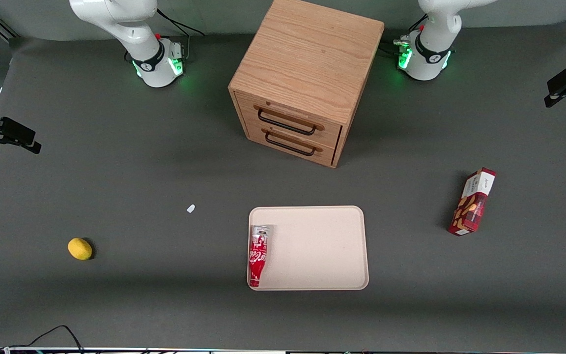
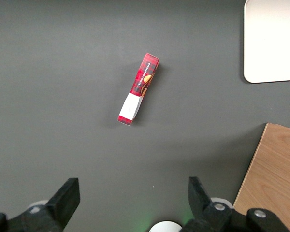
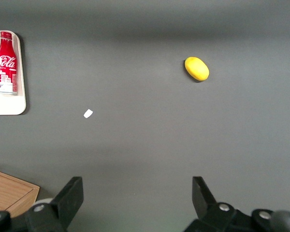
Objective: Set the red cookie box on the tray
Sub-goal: 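Move the left gripper down over the red plaid cookie box, then close the left gripper on the cookie box's end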
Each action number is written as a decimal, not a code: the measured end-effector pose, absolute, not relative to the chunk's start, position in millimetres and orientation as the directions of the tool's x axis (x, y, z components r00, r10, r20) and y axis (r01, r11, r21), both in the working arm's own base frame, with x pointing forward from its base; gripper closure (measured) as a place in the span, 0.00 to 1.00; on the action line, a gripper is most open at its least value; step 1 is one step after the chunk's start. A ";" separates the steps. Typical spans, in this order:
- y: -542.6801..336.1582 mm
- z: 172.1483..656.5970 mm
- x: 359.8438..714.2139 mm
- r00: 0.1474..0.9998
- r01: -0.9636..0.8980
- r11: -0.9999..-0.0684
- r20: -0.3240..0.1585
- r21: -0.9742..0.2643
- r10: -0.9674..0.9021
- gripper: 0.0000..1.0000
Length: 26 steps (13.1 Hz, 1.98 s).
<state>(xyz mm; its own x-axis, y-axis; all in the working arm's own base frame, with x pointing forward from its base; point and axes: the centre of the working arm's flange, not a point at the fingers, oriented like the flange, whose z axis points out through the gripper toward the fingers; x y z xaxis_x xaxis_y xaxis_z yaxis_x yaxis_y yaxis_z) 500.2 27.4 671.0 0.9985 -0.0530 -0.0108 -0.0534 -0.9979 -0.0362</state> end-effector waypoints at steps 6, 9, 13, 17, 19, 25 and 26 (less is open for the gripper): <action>26.8 648.8 509.5 0.997 -0.058 -0.998 -0.046 -0.029 -0.057 0.00; 28.3 570.7 544.2 0.992 -0.106 -0.994 -0.070 -0.022 -0.104 0.00; 35.2 443.7 580.2 0.968 -0.245 -0.968 -0.062 -0.045 -0.242 0.00; 36.3 337.9 592.3 0.949 -0.310 -0.950 -0.066 -0.022 -0.308 0.00; 38.3 295.4 596.8 0.935 -0.350 -0.937 -0.056 -0.010 -0.349 0.00; 45.7 246.7 594.2 0.933 -0.357 -0.934 -0.058 0.003 -0.356 0.15; 46.3 246.7 594.2 0.933 -0.356 -0.935 -0.058 0.003 -0.355 0.28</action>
<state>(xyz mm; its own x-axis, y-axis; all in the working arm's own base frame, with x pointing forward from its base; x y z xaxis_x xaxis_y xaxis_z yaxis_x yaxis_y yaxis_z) 594.2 46.3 246.7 0.9329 -0.3555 -0.0581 -0.3559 -0.9345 0.0025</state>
